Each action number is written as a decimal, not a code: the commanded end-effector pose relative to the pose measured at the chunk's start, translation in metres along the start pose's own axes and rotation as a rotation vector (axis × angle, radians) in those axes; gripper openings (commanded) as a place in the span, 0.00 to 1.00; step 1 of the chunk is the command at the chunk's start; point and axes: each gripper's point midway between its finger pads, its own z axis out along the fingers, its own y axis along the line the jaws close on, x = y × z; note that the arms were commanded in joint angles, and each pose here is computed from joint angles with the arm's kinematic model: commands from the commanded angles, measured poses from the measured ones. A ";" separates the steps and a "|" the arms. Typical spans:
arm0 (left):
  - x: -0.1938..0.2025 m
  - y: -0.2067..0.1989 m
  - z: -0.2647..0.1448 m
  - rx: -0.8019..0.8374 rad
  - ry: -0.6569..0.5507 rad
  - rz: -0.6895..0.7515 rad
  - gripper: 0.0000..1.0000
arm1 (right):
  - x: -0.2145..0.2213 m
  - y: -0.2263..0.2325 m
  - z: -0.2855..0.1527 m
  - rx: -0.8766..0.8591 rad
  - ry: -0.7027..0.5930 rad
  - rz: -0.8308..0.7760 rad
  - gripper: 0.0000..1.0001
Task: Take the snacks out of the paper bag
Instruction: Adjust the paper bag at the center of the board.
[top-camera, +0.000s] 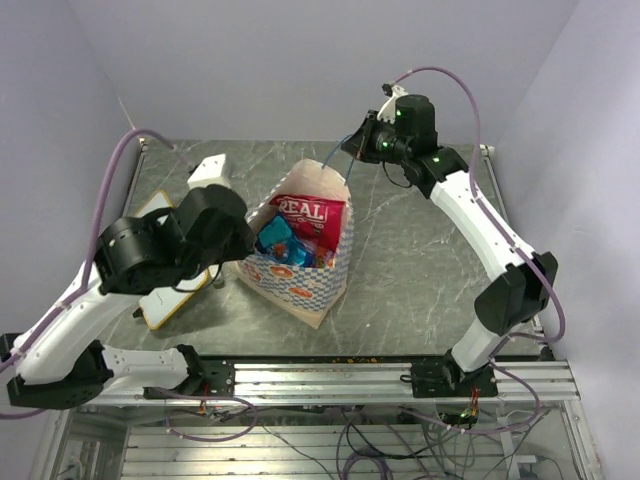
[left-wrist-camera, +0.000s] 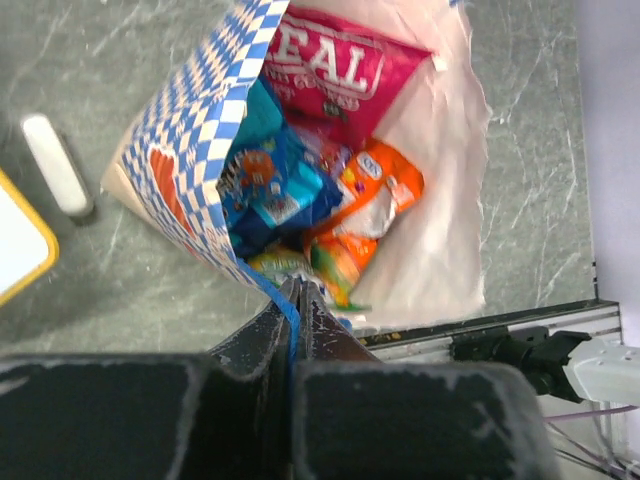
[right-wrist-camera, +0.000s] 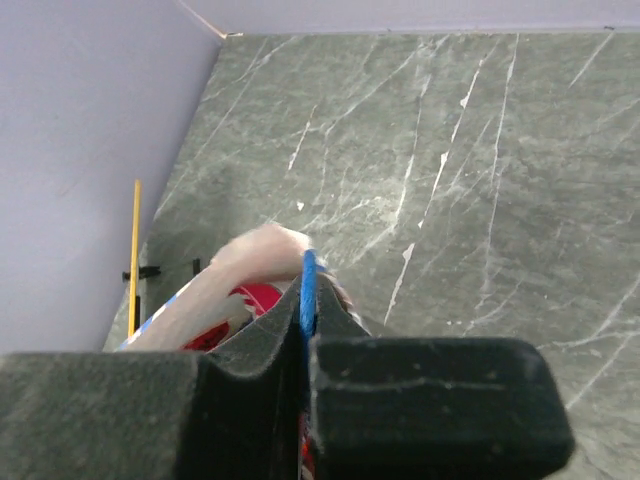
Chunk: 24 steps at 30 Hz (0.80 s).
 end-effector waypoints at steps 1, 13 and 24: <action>-0.047 -0.038 0.004 0.068 -0.125 0.073 0.07 | -0.022 0.022 -0.036 -0.049 -0.080 -0.061 0.00; -0.152 0.016 0.088 -0.066 -0.095 -0.008 0.07 | 0.014 0.084 -0.091 -0.185 -0.040 -0.005 0.00; -0.174 -0.002 0.123 0.280 0.007 -0.188 0.07 | 0.088 0.135 -0.122 -0.273 0.083 0.084 0.00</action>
